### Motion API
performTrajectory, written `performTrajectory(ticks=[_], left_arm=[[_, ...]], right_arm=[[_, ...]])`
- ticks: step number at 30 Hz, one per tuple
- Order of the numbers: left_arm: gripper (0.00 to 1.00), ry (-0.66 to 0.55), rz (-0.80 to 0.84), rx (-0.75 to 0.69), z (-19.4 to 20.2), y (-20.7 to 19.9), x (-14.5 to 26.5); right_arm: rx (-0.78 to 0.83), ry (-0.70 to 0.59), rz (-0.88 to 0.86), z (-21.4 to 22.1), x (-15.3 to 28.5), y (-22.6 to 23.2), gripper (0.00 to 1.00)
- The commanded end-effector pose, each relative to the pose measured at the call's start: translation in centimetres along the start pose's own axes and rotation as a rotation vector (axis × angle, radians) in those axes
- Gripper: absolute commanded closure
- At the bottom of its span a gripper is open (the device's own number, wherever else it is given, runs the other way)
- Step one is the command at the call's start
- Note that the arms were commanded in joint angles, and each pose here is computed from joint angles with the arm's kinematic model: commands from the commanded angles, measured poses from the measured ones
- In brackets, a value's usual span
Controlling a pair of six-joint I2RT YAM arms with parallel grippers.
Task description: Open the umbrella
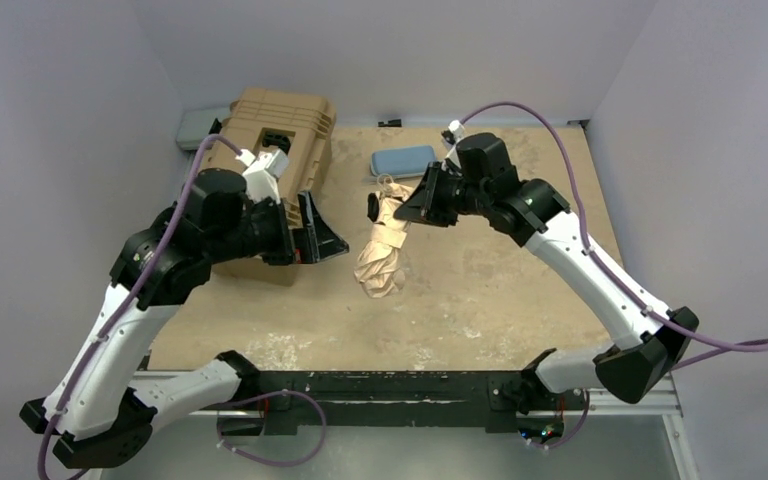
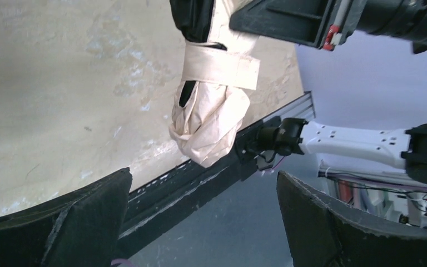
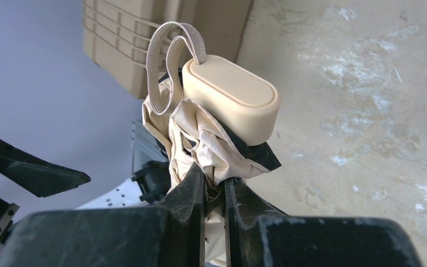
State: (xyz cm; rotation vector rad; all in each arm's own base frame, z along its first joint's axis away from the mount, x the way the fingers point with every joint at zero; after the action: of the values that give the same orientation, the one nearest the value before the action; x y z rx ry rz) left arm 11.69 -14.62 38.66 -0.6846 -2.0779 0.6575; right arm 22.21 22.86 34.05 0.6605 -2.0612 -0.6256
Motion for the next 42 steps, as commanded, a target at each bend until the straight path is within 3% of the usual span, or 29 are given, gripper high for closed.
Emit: performTrajectory(ticks=[1, 10, 15, 18, 28, 29, 31, 32, 34, 35, 38, 39, 41, 42], left_arm=[[0.0, -0.119, 0.172, -0.064, -2.3, -2.8, 2.4], [0.0, -0.229, 0.302, -0.126, -3.8, -5.1, 5.0], [0.0, -0.118, 0.436, -0.089, -3.9, -6.2, 2.6], [0.0, -0.052, 0.436, -0.061, -3.2, -5.5, 1.0], [0.01, -0.044, 0.506, -0.02, -2.2, -5.6, -1.8], [0.04, -0.036, 0.521, -0.024, -2.1, -6.0, -2.0], [0.23, -0.01, 0.546, -0.035, -1.8, -6.8, -2.4], [0.4, 0.009, 0.555, -0.042, -1.5, -7.2, -2.6], [0.89, 0.032, 0.563, -0.044, -1.4, -7.7, -2.9], [1.0, 0.035, 0.559, -0.04, -1.5, -7.7, -2.8], [1.0, -0.006, 0.557, -0.011, -1.9, -8.2, -1.5], [1.0, -0.018, 0.57, -0.005, -2.2, -8.6, -0.8], [1.0, -0.014, 0.616, 0.013, -2.9, -9.6, 0.2], [1.0, -0.003, 0.649, 0.02, -3.2, -10.2, 0.5]], right_arm=[[-0.039, -0.14, -0.232, -2.4, 3.7, 4.3, 1.0], [-0.054, -0.211, -0.373, -3.6, 7.1, 7.1, 1.0], [-0.075, -0.287, -0.473, -3.8, 9.5, 8.3, 1.0], [-0.083, -0.318, -0.515, -4.0, 10.7, 8.8, 1.0], [-0.097, -0.275, -0.613, -3.8, 11.8, 10.0, 1.0], [-0.097, -0.277, -0.616, -3.8, 11.9, 10.0, 1.0], [-0.094, -0.282, -0.624, -3.7, 12.1, 10.0, 1.0], [-0.091, -0.284, -0.624, -3.6, 12.1, 10.0, 1.0], [-0.093, -0.295, -0.614, -3.5, 12.0, 9.6, 1.0], [-0.089, -0.305, -0.611, -3.4, 12.1, 9.5, 1.0], [-0.04, -0.329, -0.613, -3.3, 12.4, 8.8, 1.0], [-0.004, -0.333, -0.617, -3.4, 12.6, 8.3, 0.89], [0.054, -0.335, -0.61, -3.7, 13.0, 7.0, 0.29], [0.079, -0.34, -0.614, -4.0, 13.3, 6.3, 0.13]])
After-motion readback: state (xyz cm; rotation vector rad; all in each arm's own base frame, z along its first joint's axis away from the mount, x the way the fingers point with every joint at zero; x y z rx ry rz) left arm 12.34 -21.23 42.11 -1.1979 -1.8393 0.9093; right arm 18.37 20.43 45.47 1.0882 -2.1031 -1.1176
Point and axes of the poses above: each gripper's point midway between its finger pads, its own x axis back along the fingers, its own y axis along the line the jaws close on, z = x × y, the point moved 8 cm from there along x, back along the fingers, and after that the axes turned 4 degrees about x, right-handed, at the moved point
